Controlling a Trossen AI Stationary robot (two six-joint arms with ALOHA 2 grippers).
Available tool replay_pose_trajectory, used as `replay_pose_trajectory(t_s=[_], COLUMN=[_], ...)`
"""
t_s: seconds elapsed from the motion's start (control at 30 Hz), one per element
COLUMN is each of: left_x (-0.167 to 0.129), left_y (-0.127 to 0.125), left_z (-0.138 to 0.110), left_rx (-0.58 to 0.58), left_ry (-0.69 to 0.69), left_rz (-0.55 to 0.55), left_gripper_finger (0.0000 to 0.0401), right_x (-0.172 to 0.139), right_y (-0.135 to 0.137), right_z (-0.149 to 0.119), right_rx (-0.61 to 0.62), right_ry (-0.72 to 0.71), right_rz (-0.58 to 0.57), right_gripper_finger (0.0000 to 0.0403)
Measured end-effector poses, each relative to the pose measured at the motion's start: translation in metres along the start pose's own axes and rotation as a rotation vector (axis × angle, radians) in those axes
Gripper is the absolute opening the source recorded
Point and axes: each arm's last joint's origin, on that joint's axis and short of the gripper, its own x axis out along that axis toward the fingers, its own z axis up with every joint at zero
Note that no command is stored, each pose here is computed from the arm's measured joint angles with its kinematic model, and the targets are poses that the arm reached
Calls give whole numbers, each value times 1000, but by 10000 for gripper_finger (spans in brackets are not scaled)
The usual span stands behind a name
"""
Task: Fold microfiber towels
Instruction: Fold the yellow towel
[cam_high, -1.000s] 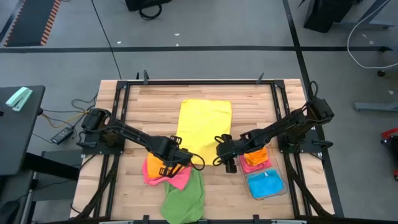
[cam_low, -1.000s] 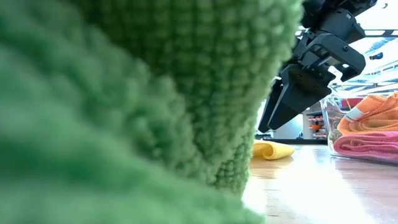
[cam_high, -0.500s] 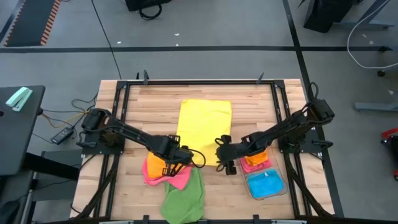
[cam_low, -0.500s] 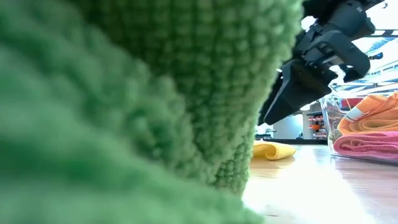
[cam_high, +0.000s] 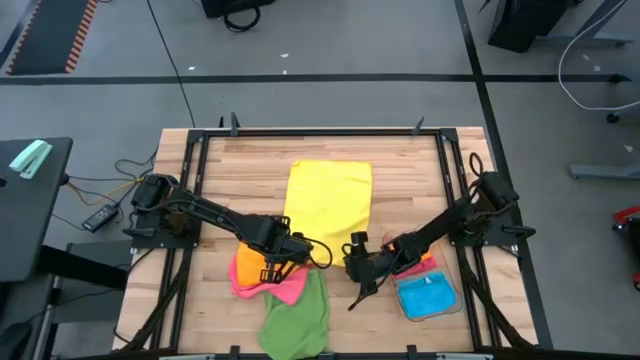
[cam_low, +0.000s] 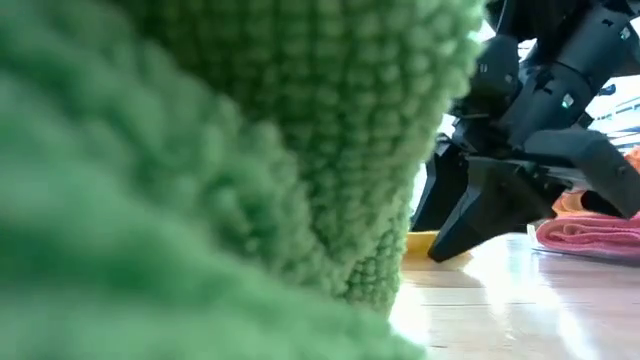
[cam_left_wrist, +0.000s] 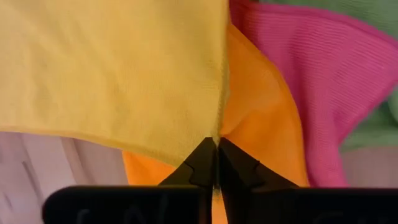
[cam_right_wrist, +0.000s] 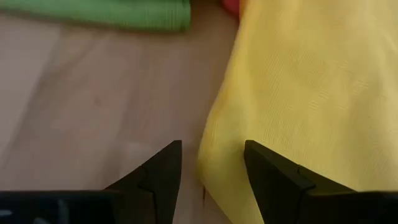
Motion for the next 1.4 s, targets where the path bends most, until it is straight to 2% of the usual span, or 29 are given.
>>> replay_pose_trajectory(t_s=[0.17, 0.37, 0.47, 0.53, 0.63, 0.73, 0.83, 0.97, 1.1, 1.23, 1.33, 1.4], left_x=[0, 0, 0, 0, 0, 0, 0, 1, 2, 2, 2, 3], left_y=[0, 0, 0, -2, -3, -2, 2, 12, 27, 48, 68, 81], left_z=[0, 0, -1, -1, -1, -1, 0, 1, 3, 5, 7, 10], left_rx=[-25, -24, -15, 2, 48, 88, 110, 126, 128, 105, 50, 15], left_ry=[7, 8, 11, 9, 7, 7, 8, 10, 8, 10, 2, -24], left_rz=[-16, -16, -21, -22, -22, -22, -20, 1, 110, 287, 400, 421], left_gripper_finger=[9, 28, 34, 29, 12, 8, 23, 37, 23, 8, 11, 21], right_x=[4, 5, 1, -6, -26, -47, -65, -73, -70, -67, -67, -67], right_y=[-4, -8, -10, -11, -14, -23, -34, -50, -63, -81, -98, -110], right_z=[1, -1, 0, 5, 18, 28, 36, 33, 27, 25, 23, 20], right_rx=[20, 20, 26, 42, 64, 86, 92, 101, 97, 96, 117, 138], right_ry=[8, 29, 34, 13, -26, -24, -12, 34, 92, 105, 103, 127], right_rz=[-17, -19, 43, 108, 218, 278, 276, 255, 253, 220, 188, 162], right_gripper_finger=[166, 72, 25, 9, 9, 12, 12, 12, 12, 12, 13, 13])
